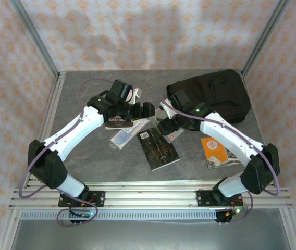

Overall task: Pack the student bag
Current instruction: Pick up the pencil case from the center of the table, then pass the loose stationery.

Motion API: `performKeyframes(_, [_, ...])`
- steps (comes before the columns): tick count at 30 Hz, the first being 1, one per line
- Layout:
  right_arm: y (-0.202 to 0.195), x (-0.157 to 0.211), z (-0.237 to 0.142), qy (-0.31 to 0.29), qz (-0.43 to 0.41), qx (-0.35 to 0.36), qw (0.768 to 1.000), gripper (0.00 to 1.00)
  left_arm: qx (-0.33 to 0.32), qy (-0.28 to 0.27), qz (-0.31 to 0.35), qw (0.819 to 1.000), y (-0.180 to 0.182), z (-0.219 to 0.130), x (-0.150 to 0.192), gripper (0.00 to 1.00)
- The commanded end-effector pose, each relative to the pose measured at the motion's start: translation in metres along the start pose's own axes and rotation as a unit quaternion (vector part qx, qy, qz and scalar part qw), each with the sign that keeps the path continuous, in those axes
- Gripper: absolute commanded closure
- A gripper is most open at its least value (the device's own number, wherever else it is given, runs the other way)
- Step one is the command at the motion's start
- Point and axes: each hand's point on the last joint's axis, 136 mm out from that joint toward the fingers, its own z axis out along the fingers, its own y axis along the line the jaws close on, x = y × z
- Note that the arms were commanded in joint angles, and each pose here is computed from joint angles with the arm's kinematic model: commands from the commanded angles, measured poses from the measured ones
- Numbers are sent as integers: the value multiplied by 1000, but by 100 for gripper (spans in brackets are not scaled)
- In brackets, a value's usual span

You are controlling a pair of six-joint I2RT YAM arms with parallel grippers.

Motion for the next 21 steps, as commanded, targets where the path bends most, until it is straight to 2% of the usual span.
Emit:
performKeyframes(1, [24, 3, -21, -57, -143, -45, 987, 30, 2, 15, 12, 1000, -1, -16, 12, 16])
performKeyframes(3, [28, 3, -30, -83, -189, -37, 978, 27, -4, 12, 12, 1000, 4, -18, 15, 16])
performKeyframes(5, [26, 6, -34, -84, -220, -29, 971, 27, 4, 12, 12, 1000, 4, -20, 19, 16])
performKeyframes(10, [30, 26, -31, -62, -296, -39, 952, 25, 76, 33, 9, 997, -16, -20, 30, 17])
performKeyframes(17, [36, 26, -36, -79, -322, -48, 942, 24, 130, 60, 16, 990, -31, -19, 50, 16])
performKeyframes(21, [39, 27, -35, -81, -322, -57, 942, 24, 123, 95, 55, 986, -39, -7, 72, 16])
